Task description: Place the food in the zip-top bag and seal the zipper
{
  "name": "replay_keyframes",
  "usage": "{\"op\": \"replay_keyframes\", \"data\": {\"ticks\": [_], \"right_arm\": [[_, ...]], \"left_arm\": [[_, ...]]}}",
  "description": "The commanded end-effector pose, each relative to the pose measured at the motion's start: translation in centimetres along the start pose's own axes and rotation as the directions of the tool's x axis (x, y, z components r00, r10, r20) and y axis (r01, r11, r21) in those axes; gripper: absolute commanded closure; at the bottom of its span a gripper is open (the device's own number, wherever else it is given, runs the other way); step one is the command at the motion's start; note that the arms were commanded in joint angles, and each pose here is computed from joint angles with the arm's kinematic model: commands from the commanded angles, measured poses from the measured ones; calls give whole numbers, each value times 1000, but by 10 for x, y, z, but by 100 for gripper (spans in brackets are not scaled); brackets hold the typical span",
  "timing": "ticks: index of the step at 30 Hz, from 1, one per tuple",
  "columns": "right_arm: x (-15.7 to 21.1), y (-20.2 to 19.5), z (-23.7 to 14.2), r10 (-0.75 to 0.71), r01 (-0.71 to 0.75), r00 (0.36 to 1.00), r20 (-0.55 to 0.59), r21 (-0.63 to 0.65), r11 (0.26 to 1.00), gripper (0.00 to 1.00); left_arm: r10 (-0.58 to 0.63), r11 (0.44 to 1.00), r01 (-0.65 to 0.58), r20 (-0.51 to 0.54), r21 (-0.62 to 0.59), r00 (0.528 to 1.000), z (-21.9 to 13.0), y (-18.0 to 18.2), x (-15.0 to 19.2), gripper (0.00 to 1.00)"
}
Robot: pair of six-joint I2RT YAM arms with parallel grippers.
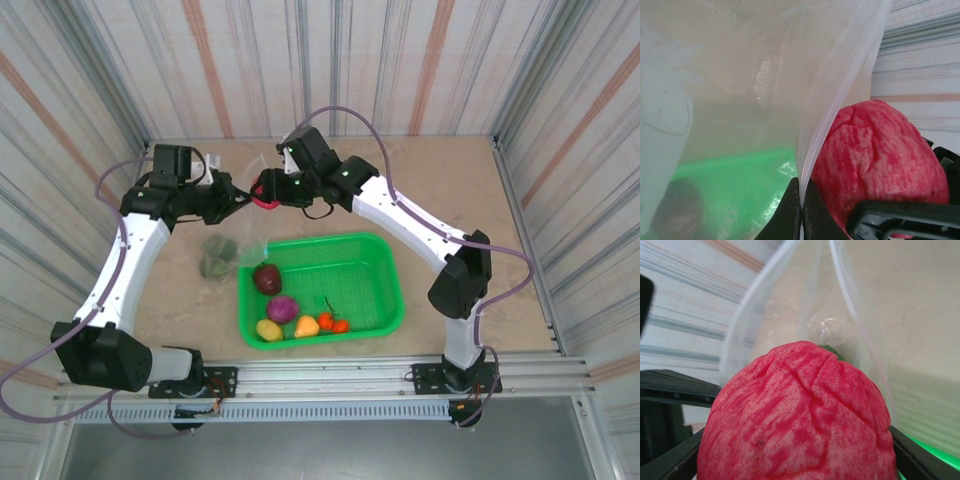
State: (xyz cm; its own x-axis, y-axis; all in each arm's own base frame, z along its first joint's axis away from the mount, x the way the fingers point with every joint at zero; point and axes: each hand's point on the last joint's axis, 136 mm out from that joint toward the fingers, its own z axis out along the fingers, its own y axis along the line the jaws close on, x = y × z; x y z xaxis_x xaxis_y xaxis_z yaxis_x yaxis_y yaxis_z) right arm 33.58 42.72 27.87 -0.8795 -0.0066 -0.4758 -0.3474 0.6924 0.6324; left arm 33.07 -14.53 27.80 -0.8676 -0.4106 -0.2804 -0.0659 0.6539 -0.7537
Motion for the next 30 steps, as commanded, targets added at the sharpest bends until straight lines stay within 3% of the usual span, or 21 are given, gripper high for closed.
{"op": "replay_keyframes", "data": {"ticks": [1,6,11,16,19,22,26,30], "right_arm": [[24,-32,13,-19,30,996,-85,136,990,30],[24,-54,0,-118,145,988,-98,332,932,30],[12,-88,-22,-211,256,967,-146,613,748,27],[-6,-88,-37,-278,272,955,-107,690,671,26],[-11,-75,-36,-296,278,951,-84,649,708,26],[-7,-42,-22,-323,315,943,-76,512,799,27],[4,1,-9,-413,411,908,-78,370,833,28],[14,18,0,-407,417,909,-95,254,873,29]], "left_arm": [[19,998,-20,13,57,1000,-7,-14,-1,100],[29,997,-30,20,66,999,-9,-21,-6,100],[32,996,-34,21,82,999,-9,-27,-10,100],[36,996,-38,24,83,999,-10,-30,-13,100],[34,996,-36,22,85,999,-9,-30,-14,100],[25,994,-26,11,102,1000,-6,-31,-14,100],[15,992,-15,2,124,1000,-3,-34,-15,100],[17,991,-17,-1,133,1000,-3,-37,-17,100]]}}
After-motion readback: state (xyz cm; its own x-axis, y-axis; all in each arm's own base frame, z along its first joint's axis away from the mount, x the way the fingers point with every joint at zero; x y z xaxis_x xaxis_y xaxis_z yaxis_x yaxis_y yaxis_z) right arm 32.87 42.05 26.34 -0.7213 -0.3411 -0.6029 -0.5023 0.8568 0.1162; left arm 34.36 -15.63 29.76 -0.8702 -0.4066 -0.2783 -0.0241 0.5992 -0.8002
